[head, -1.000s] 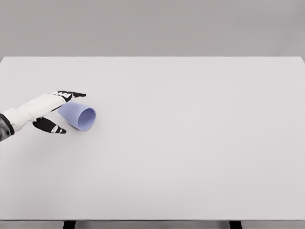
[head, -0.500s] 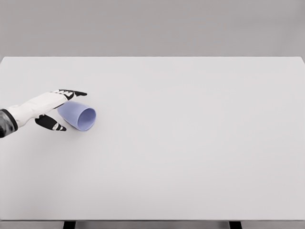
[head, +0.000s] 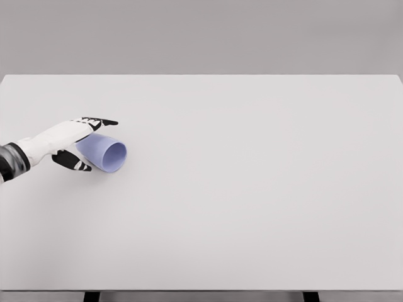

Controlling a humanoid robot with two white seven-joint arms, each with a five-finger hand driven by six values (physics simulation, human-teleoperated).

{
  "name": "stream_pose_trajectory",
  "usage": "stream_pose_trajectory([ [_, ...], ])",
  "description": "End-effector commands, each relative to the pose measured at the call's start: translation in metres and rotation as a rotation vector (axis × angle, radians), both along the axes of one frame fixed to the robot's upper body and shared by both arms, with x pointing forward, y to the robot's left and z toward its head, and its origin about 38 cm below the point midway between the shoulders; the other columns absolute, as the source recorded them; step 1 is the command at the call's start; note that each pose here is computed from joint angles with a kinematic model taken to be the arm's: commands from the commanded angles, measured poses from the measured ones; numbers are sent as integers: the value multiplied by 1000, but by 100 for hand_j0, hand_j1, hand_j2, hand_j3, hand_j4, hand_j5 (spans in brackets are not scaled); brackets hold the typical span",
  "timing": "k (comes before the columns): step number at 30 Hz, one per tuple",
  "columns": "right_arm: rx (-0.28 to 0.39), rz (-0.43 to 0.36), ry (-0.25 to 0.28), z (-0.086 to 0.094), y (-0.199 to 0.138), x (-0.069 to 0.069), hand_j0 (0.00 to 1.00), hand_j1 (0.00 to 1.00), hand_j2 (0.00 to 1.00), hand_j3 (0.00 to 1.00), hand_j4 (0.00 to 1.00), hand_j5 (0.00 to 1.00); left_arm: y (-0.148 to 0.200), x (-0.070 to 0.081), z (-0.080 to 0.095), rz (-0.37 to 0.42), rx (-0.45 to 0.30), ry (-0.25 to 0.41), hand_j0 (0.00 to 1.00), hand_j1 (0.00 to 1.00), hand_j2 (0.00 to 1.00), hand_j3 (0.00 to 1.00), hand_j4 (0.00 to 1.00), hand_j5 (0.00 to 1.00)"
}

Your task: Flip the cup with left arm and place it on the table

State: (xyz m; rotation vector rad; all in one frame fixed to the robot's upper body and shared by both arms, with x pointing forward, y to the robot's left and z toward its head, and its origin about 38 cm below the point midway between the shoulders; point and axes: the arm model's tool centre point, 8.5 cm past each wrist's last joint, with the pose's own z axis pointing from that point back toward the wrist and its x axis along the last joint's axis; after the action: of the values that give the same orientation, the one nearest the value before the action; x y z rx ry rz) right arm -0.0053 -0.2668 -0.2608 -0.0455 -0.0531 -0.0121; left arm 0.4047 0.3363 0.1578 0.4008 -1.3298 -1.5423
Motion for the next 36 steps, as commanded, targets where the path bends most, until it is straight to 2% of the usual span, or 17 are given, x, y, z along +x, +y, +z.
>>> stream_pose_trajectory([
  [1, 0, 0, 0, 0, 0, 0, 100, 100, 100, 100, 100, 100, 1, 1, -2, 5, -2, 4, 100, 100, 100, 100, 100, 100],
  [7, 0, 0, 0, 0, 0, 0, 100, 100, 100, 100, 100, 100, -4, 3, -9, -4, 12, 7, 100, 100, 100, 100, 100, 100],
  [19, 0, 0, 1, 0, 0, 0, 100, 100, 100, 100, 100, 100, -7, 4, -9, -17, 39, -1, 100, 100, 100, 100, 100, 100],
  [36, 0, 0, 0, 0, 0, 0, 100, 100, 100, 100, 100, 100, -14, 4, -12, -27, 33, -1, 100, 100, 100, 100, 100, 100],
])
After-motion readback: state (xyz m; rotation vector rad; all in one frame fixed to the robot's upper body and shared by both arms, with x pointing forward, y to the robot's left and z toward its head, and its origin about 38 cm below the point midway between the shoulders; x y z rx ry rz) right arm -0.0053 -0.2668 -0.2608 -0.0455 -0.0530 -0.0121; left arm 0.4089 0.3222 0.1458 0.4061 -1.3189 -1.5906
